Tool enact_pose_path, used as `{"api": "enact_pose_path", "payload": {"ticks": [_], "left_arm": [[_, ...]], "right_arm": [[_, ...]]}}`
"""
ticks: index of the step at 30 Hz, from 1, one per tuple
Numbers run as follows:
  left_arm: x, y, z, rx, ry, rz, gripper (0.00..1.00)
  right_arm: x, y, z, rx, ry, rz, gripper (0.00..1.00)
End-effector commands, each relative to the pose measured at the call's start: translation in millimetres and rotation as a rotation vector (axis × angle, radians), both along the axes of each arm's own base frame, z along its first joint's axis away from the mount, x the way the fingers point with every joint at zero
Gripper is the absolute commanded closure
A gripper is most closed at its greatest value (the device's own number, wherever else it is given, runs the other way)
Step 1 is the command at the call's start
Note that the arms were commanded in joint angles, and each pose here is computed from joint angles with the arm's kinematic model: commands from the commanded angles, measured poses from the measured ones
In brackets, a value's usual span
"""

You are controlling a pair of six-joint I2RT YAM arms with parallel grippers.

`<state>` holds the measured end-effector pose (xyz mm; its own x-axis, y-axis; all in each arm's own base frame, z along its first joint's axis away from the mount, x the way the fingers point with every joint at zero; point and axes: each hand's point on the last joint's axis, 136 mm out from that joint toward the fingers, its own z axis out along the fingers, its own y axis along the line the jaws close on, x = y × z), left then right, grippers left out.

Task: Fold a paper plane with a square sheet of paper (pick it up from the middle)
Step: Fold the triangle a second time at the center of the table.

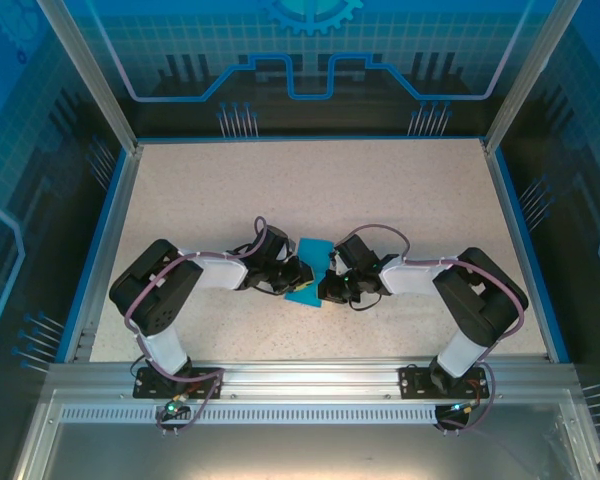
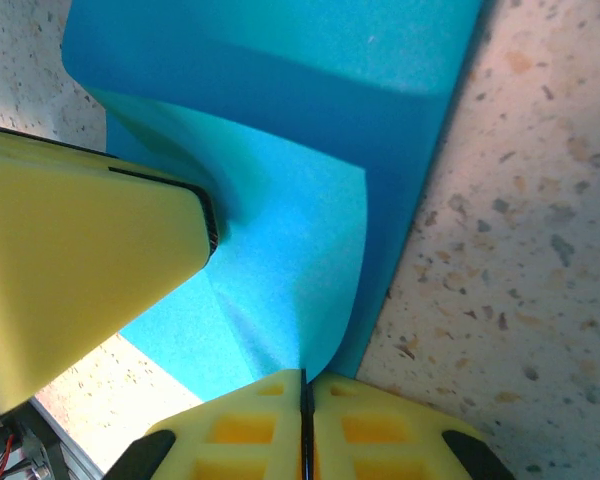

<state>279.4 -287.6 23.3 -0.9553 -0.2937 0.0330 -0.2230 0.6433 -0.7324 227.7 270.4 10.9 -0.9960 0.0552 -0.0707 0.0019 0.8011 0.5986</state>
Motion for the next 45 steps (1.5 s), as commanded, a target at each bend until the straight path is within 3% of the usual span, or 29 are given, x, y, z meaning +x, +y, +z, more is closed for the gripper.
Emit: {"api": "enact_pose_path", "payload": {"ticks": [1,17,29,45], "left_arm": [[-1,-2,7,-0.024,-0.009,0.005,0.78],[-7,9,-23,0.070,0.065,0.016,0.84],[-17,22,-40,0.195,0.102,0.022,0.85],[-17,18,-37,0.191,0.100,0.019,0.85]], "right_arm": [[-5,-14,-15,-0.045,0.044,-0.028,0.91],[-3,-18,-12,-0.068,0.035,-0.039,0.92],[1,-14,34,-0.066,-0.134,0.003,0.76],[-16,25,17,-0.141,-0.118,0.186,0.84]]}}
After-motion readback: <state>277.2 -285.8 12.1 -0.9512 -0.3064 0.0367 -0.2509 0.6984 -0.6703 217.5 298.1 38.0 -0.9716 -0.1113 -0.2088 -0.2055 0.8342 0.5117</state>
